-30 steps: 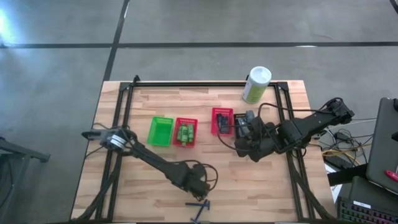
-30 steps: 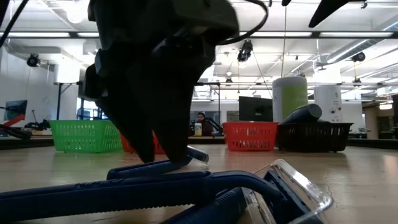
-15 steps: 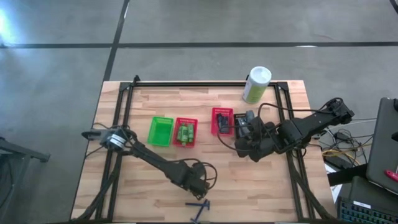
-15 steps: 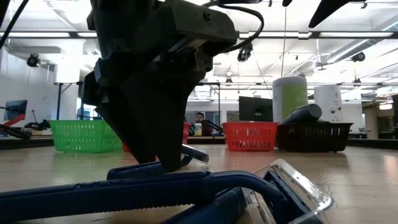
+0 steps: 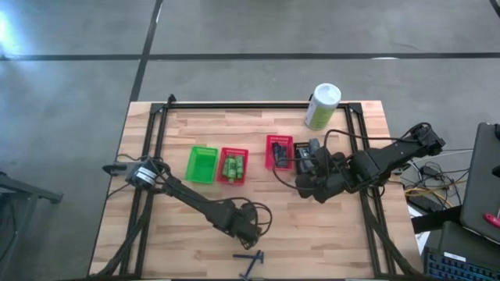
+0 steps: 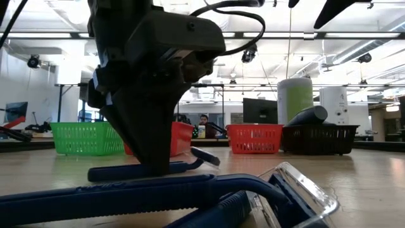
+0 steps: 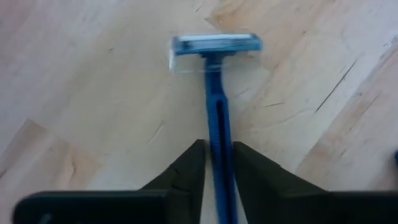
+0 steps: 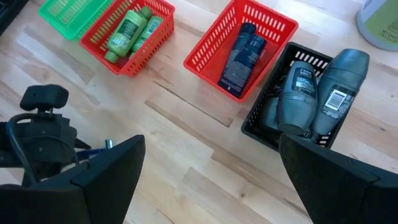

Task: Pick & Place Travel size toiletries
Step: Put the blue razor into the green basket

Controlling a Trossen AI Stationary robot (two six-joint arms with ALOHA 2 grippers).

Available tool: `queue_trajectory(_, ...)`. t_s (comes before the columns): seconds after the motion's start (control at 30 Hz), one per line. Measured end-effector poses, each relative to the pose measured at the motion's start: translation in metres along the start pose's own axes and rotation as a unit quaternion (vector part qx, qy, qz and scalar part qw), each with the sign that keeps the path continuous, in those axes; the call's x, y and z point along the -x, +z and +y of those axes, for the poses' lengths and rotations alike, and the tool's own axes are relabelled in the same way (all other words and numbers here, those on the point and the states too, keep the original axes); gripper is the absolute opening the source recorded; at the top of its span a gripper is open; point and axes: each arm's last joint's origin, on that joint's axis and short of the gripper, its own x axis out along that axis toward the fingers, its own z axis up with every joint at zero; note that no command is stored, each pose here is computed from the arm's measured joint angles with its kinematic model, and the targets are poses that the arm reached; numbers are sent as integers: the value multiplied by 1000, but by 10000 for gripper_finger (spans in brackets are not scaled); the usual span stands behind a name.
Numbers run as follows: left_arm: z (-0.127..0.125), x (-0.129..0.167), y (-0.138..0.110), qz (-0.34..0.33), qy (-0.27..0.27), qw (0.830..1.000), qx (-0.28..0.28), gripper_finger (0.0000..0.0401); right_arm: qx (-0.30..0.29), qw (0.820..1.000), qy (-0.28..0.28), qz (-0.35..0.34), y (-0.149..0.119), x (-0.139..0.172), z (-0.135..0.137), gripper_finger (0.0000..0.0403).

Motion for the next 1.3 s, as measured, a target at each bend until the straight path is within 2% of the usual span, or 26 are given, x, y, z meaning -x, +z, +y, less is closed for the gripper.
queue_trajectory(0.23, 5, 11, 1, -15, 18, 1000, -10, 32, 1, 1000, -1, -1, 0, -1, 0, 368)
queue_trajectory(0.67, 38, 95, 8, -60, 62, 996, 2, 36, 3, 1000, -5, -1, -1, -1, -1, 368)
queue_trajectory(0.77, 58, 114, 14, -76, 87, 993, 26, 36, 4, 1000, -6, -1, -1, -1, -1, 368)
queue_trajectory(0.93, 107, 134, 15, -98, 77, 989, 83, 36, 4, 1000, -7, -4, -1, -1, -1, 368)
queue_trajectory(1.17, 181, 139, 5, -122, 23, 974, 191, 37, 3, 1000, -10, -12, 0, -1, -2, 368)
queue_trajectory(1.3, 216, 135, 0, -131, 21, 962, 239, 37, -2, 1000, -10, -14, 0, -1, -2, 368)
